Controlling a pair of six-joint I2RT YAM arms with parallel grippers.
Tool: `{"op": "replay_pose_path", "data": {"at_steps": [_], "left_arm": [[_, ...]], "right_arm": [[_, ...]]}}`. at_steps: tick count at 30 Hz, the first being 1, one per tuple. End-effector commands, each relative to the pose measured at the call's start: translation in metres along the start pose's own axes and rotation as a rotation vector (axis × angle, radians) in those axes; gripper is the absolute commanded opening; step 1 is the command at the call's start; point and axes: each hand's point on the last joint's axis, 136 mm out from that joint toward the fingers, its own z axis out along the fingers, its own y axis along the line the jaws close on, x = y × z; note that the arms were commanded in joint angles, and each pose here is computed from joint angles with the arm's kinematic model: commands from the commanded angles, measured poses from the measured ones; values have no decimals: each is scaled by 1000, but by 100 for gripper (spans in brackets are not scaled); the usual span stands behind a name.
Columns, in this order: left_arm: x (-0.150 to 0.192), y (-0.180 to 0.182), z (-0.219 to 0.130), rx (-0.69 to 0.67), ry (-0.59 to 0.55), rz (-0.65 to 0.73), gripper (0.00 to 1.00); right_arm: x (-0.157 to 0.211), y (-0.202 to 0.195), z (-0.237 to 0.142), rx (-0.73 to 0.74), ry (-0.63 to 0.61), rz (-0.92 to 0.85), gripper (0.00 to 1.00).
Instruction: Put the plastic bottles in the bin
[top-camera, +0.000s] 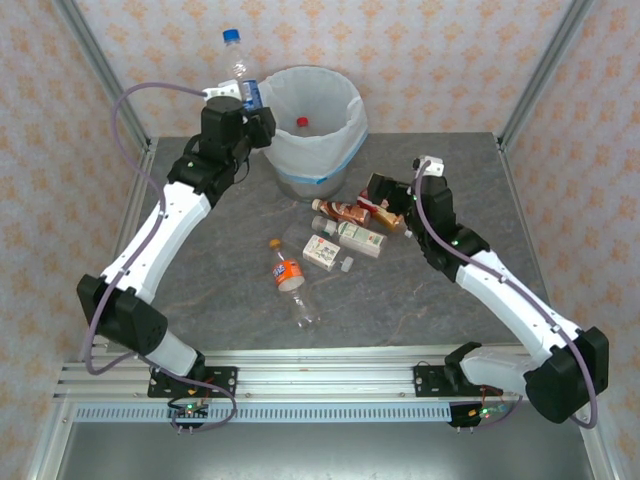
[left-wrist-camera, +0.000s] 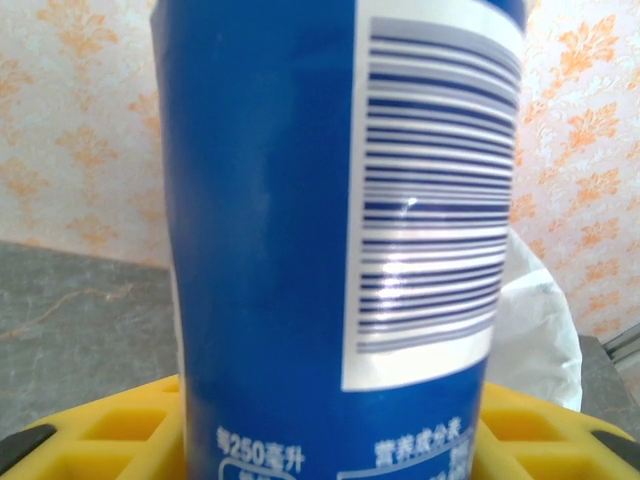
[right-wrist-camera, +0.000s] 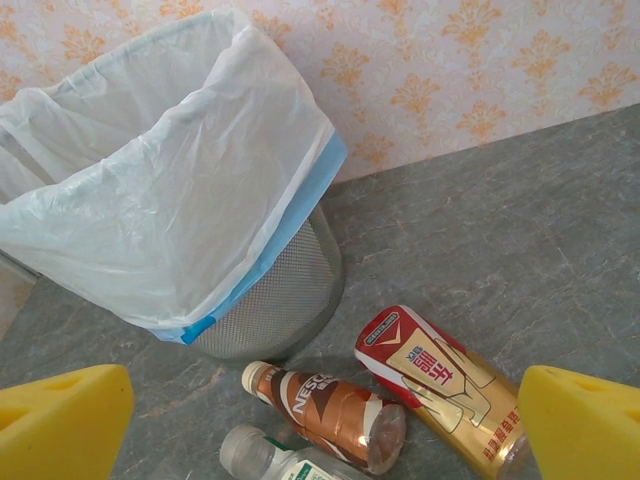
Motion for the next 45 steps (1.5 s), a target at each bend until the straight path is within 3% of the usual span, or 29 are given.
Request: {"op": "replay_pose_path", "data": {"at_steps": [1,6,15,31,36,41,45], "left_arm": [[-28,-26,6,72,-81,3,50],[-34,-50,29,145,-99,25,50],[-35,-59,72,120,-115,90,51],[29,-58,147,93,71,151,53],[39,-53,155,69,93,145,61],[42,-55,154,78,110,132,76],[40,-55,153,78,109,124,80]], "right_arm": [[0,-9,-7,31,-15,17,99],[-1,-12,-13,38,-26,28,99],[-5,-24,-27,78,-52,20,99],[-3,-28,-30,92,-52,9,99],[-2,-29,-30,96,-45,4,99],[1,-29,-29,98,-38,0,99],[2,-30,-29,99,-36,3,99]]}}
